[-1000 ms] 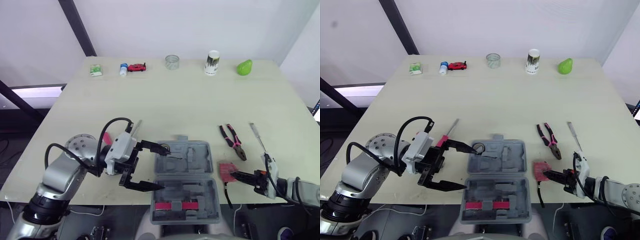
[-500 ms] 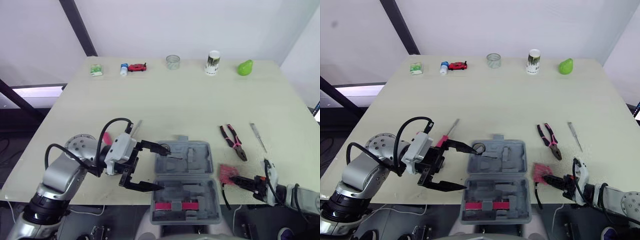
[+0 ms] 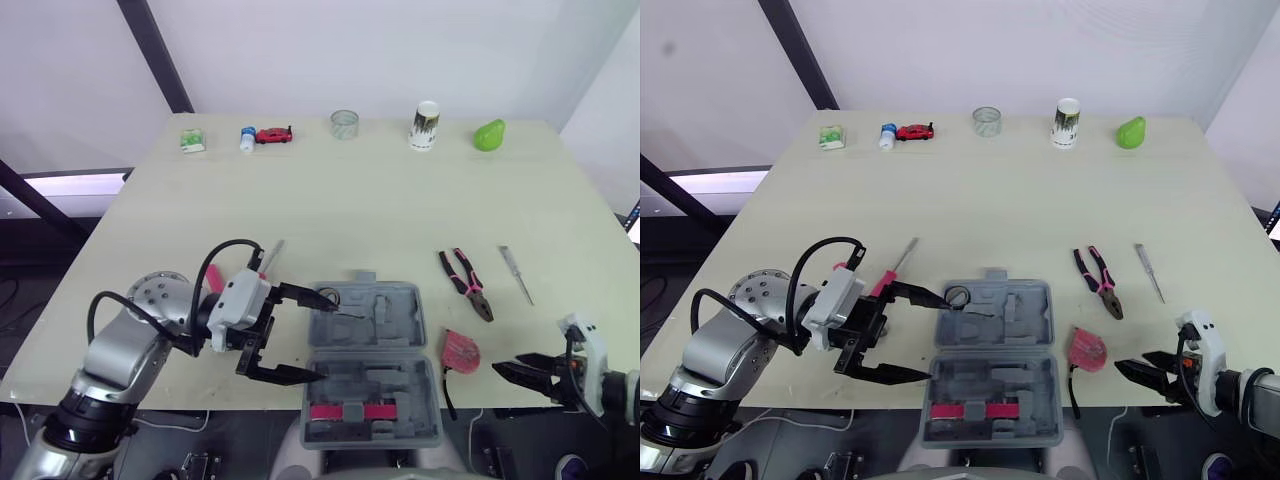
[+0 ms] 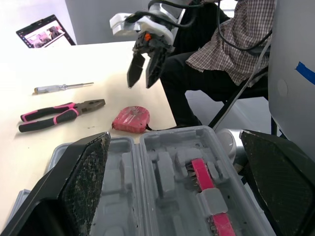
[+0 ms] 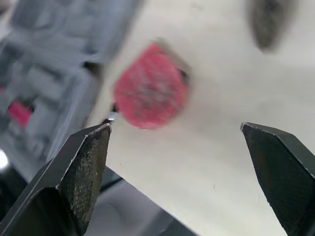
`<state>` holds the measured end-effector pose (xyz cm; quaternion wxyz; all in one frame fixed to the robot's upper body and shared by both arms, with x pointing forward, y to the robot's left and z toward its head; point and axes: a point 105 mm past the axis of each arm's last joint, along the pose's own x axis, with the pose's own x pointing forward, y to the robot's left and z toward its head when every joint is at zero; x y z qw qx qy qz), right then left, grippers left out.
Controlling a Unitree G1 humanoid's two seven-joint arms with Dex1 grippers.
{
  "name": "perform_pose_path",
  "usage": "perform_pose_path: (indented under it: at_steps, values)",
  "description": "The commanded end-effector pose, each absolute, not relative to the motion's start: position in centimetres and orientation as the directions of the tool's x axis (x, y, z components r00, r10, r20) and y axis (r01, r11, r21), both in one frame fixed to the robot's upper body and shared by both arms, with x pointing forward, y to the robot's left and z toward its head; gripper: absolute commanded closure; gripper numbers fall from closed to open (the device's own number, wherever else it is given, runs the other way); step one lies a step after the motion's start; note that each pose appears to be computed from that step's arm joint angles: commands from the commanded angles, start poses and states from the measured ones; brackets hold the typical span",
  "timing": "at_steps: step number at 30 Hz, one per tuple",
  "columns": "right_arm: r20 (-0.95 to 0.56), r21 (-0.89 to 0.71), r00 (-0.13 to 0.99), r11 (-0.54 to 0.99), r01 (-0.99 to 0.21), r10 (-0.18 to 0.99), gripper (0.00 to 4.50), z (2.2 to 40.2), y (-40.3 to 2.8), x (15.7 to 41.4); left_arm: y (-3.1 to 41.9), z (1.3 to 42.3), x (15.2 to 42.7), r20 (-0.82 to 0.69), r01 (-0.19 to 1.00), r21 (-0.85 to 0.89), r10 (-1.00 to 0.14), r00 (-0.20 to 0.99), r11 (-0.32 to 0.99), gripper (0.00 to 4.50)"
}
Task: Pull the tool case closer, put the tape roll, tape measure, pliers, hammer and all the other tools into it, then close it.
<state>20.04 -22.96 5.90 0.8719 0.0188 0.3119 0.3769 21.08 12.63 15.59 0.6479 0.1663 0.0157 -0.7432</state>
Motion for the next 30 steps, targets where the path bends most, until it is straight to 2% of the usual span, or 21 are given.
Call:
perform_pose_path:
  at_steps: [1,4,8,12,30]
  values:
    - [-0.469,0.058,0.498,0.588,-0.807,0.729,0.05,6.7,-21.1,20.2,12.6,16.3,20.9,-0.259,0.956,0.232,-0.959,-0.115,-0.177,0.0]
    - [-0.439,-0.072,0.478,0.5,-0.863,0.761,0.05,5.7,-19.9,20.1,12.6,16.5,20.9,-0.259,0.955,0.235,-0.959,-0.118,-0.181,0.0]
    - [-0.432,-0.129,0.491,0.488,-0.864,0.756,0.05,4.2,-19.6,20.9,12.5,16.4,21.0,-0.276,0.95,0.244,-0.953,-0.125,-0.196,0.0]
    - [-0.351,-0.197,0.531,0.494,-0.847,0.771,0.05,4.3,-19.1,22.2,12.4,16.6,21.1,-0.271,0.947,0.255,-0.954,-0.126,-0.197,0.0]
    - [-0.417,-0.225,0.517,0.466,-0.855,0.747,0.05,2.0,-19.2,23.0,12.2,16.7,21.4,-0.27,0.942,0.266,-0.954,-0.131,-0.205,0.0]
